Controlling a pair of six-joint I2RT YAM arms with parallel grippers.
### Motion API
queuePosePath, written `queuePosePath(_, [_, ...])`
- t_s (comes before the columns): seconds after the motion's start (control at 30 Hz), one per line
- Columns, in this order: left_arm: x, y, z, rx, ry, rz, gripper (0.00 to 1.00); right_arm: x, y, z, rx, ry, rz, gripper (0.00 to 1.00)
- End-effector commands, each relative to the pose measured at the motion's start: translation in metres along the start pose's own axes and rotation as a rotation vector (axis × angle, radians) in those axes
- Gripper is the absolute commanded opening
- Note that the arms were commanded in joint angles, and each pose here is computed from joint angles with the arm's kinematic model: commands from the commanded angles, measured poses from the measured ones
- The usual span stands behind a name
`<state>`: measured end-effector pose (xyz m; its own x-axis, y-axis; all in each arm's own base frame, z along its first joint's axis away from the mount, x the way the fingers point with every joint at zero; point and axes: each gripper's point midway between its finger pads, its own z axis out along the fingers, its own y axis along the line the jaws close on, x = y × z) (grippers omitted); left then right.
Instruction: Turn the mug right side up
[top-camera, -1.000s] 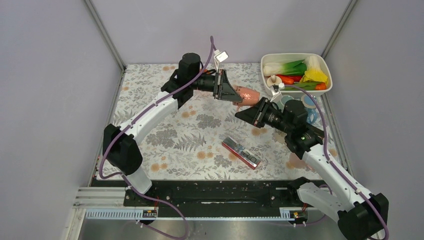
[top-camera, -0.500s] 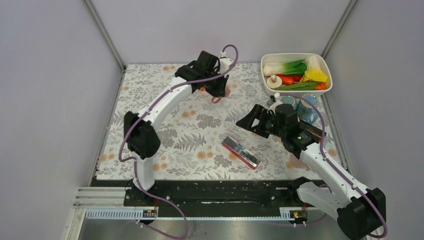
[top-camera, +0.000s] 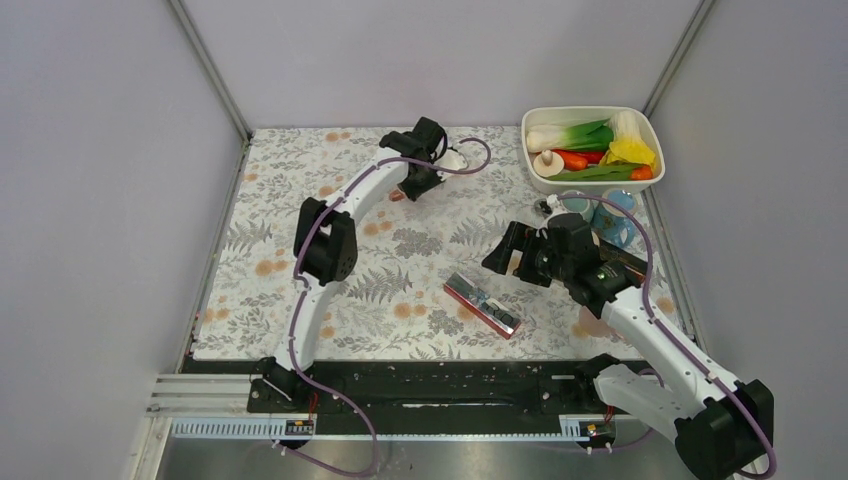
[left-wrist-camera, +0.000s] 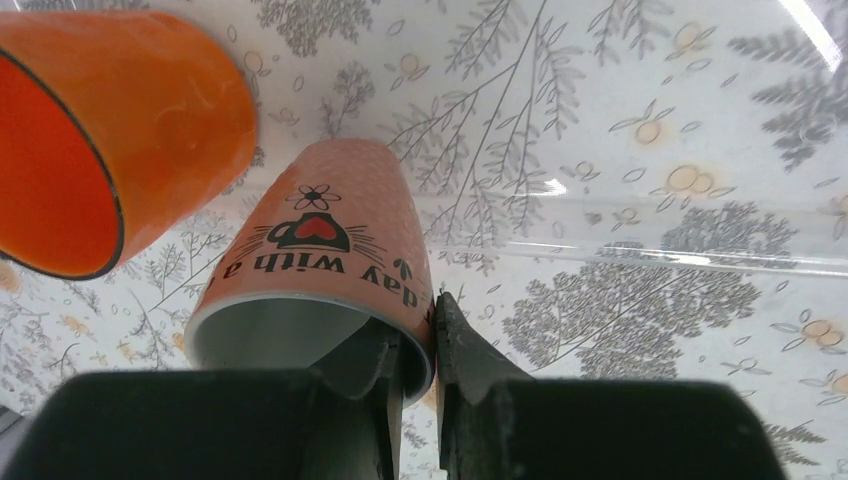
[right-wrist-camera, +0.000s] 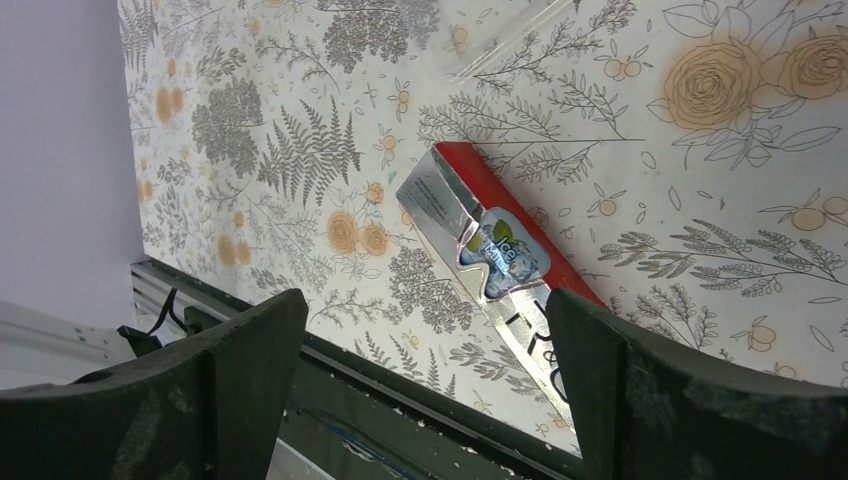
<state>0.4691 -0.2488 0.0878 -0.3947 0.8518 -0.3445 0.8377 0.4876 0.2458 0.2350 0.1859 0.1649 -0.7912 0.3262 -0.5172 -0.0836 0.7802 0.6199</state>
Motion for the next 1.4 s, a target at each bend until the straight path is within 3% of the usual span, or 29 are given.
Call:
queuePosePath(0.0, [-0.012,0.026,-0.019,-0.038,-0.043,0.105,0.0,-0.011,0.002,-0.009,0.019,-0.045,-0.044,0.99])
queuePosePath(0.23, [-0.011,0.011,-0.003,0.075,-0.07,0.126,0.0,-0.011,0.001,-0.014,0.031,-0.041,-0.061,0.99])
queuePosePath(0.37, [-0.017,0.006,-0.001,0.105,-0.101,0.122,0.06,-0.009,-0.001,-0.015,0.04,-0.033,-0.065,1.0])
queuePosePath(0.63, [-0.019,0.016,-0.004,0.054,-0.106,0.124,0.42,-0.013,-0.01,-0.026,0.102,-0.052,-0.109,0.99])
queuePosePath(0.8, [-0.038,0.036,-0.033,-0.022,-0.199,0.119,0.62,-0.037,-0.034,-0.054,0.291,-0.1,-0.259,1.0])
queuePosePath(0.93, [-0.048,0.026,-0.064,0.015,-0.279,0.132,0.69,-0.057,-0.079,-0.078,0.552,-0.06,-0.419,0.99])
queuePosePath(1.03, [-0.052,0.014,-0.087,0.051,-0.332,0.135,0.74,-0.068,-0.124,-0.089,0.7,0.002,-0.4,0.99])
queuePosePath(1.37, [-0.049,-0.013,-0.155,0.107,-0.434,0.018,0.77,-0.054,-0.169,-0.069,0.711,0.147,-0.536,0.89])
